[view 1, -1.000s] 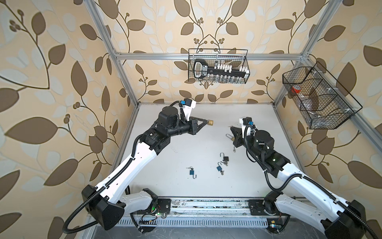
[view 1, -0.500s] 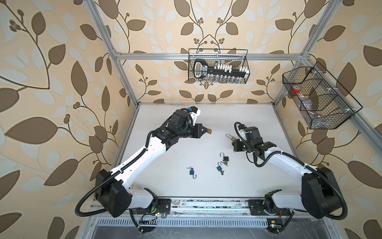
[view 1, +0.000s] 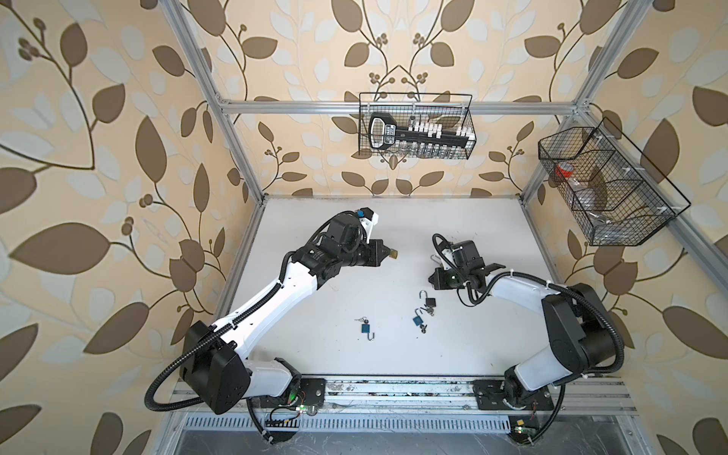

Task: Lock with the key

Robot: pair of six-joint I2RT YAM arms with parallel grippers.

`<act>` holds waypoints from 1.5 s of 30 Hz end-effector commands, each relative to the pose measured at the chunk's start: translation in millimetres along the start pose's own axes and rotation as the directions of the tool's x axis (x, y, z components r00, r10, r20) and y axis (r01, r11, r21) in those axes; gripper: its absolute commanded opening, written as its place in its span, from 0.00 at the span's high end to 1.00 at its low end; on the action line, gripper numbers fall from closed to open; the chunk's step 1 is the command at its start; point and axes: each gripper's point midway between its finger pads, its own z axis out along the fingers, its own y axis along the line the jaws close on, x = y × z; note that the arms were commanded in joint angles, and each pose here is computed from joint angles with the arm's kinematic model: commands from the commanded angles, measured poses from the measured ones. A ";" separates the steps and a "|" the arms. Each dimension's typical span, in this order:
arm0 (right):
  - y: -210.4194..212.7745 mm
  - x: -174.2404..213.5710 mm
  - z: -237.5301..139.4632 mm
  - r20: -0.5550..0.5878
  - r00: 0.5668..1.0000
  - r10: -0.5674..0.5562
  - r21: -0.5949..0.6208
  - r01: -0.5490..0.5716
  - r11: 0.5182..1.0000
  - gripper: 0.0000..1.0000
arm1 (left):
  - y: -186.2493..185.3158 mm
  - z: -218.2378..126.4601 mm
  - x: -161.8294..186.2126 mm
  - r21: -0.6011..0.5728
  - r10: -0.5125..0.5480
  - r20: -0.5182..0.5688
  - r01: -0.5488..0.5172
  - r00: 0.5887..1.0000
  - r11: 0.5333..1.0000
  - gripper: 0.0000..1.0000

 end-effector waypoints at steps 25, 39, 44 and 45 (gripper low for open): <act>-6.6 -7.5 7.3 -0.001 1.000 -0.007 0.049 0.007 0.999 0.76 | -11.6 -13.3 -11.1 0.022 0.003 0.051 -0.004 0.999 1.000 1.00; 67.1 -76.7 -123.3 0.534 0.793 -0.293 0.093 0.289 0.953 0.45 | -27.4 -16.1 -22.3 0.300 -0.075 -0.008 0.074 0.997 0.951 1.00; 120.7 -73.1 -157.9 0.627 0.642 -0.442 0.059 0.526 0.848 0.44 | -40.9 -8.8 -14.7 0.339 -0.006 -0.074 0.031 0.997 0.940 1.00; 132.5 -68.9 -163.0 0.638 0.606 -0.474 0.058 0.576 0.815 0.43 | -45.5 -8.1 -13.2 0.345 0.012 -0.079 0.016 0.997 0.938 1.00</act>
